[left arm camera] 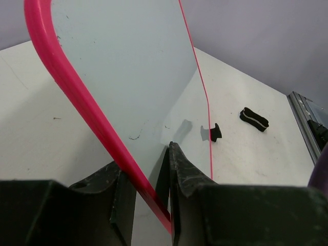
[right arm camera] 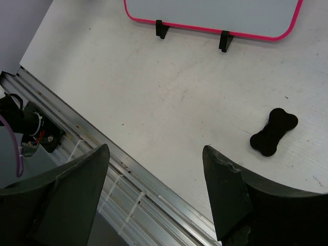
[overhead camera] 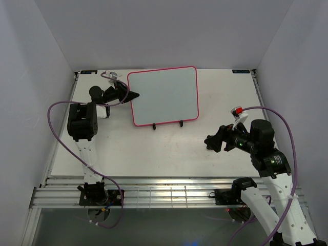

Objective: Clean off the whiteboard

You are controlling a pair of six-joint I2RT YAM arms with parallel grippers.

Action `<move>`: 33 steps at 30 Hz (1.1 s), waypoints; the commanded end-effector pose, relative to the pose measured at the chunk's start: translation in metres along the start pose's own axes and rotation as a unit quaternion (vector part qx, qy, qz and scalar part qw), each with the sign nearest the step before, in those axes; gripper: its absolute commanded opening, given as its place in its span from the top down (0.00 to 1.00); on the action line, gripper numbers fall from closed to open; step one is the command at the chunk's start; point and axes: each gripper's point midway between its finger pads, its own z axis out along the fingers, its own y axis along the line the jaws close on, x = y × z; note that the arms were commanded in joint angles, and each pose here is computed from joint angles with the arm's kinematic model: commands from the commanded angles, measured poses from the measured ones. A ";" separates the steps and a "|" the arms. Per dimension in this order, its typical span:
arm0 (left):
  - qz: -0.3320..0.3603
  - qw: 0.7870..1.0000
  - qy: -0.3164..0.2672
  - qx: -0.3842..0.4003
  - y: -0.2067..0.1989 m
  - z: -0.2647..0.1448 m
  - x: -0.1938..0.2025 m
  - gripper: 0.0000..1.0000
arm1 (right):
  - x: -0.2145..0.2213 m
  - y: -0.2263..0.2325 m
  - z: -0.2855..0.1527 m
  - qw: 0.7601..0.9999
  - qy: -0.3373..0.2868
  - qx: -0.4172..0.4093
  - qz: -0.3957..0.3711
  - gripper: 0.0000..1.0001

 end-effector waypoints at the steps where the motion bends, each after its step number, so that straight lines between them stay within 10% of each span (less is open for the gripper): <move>1: 0.324 0.944 -0.010 0.068 -0.018 -0.003 -0.017 0.80 | -0.017 0.011 -0.006 0.999 -0.028 -0.016 -0.018 0.21; 8: 0.332 0.941 -0.017 0.061 -0.023 -0.003 -0.024 0.50 | -0.015 0.010 -0.006 0.999 -0.027 -0.017 -0.018 0.21; 9: 0.332 0.941 -0.019 0.059 -0.023 -0.003 -0.025 0.03 | -0.015 0.011 -0.006 0.999 -0.027 -0.017 -0.018 0.21; 29: 0.303 0.950 -0.074 -0.034 -0.021 -0.034 -0.076 0.02 | -0.015 0.001 -0.006 0.999 -0.029 0.008 -0.026 0.20; 33: 0.294 0.933 -0.164 -0.129 -0.031 -0.056 -0.135 0.02 | -0.023 -0.011 -0.006 0.998 -0.043 0.042 -0.032 0.10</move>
